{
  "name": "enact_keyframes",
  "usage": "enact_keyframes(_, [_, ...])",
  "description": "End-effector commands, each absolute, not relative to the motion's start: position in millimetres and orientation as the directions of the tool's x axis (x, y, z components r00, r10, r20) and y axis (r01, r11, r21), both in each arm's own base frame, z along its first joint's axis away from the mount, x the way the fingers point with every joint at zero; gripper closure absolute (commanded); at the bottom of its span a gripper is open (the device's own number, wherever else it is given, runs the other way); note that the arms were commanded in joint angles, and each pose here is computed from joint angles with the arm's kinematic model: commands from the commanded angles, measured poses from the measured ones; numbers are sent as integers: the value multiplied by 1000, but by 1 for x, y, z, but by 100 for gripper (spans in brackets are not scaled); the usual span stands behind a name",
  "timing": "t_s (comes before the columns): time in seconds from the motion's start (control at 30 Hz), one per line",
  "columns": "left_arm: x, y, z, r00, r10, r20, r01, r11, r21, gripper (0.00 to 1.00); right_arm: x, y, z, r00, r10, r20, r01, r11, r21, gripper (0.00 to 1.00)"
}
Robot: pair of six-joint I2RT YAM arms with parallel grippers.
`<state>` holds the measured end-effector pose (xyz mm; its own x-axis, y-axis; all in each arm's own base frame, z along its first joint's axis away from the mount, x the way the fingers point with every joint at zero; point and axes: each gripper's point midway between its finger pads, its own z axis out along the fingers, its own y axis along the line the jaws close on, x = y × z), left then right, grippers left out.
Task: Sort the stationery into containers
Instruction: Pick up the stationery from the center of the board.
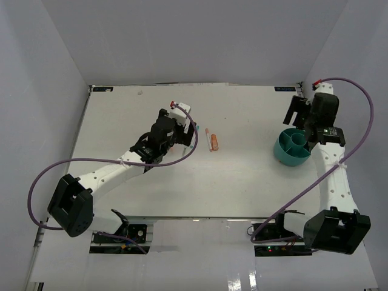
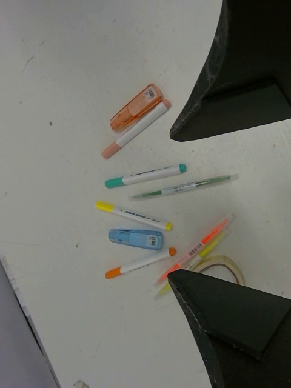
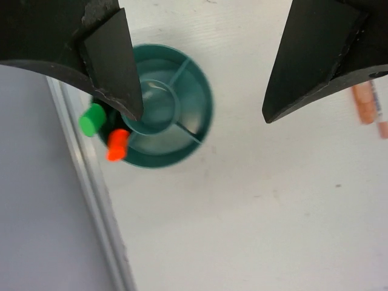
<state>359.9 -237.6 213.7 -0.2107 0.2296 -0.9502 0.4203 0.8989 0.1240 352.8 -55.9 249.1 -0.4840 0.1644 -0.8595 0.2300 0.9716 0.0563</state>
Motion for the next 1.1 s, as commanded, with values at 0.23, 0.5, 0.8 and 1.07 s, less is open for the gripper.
enact_keyframes(0.23, [366, -258, 177, -444, 126, -887, 366, 929, -51, 2, 368, 89, 248, -485, 33, -874, -93, 992, 89, 14])
enact_keyframes(0.5, [366, -270, 125, -617, 144, -774, 330, 940, -89, 2, 352, 162, 195, -565, -19, -825, -246, 958, 146, 14])
enact_keyframes(0.8, [372, -287, 101, -740, 116, -662, 262, 957, -125, 6, 321, 169, 184, -560, -69, -826, -272, 957, 104, 14])
enact_keyframes(1.07, [381, -271, 73, -803, 92, -589, 161, 985, -67, 12, 299, 165, 179, -545, -66, -836, -312, 941, 129, 14])
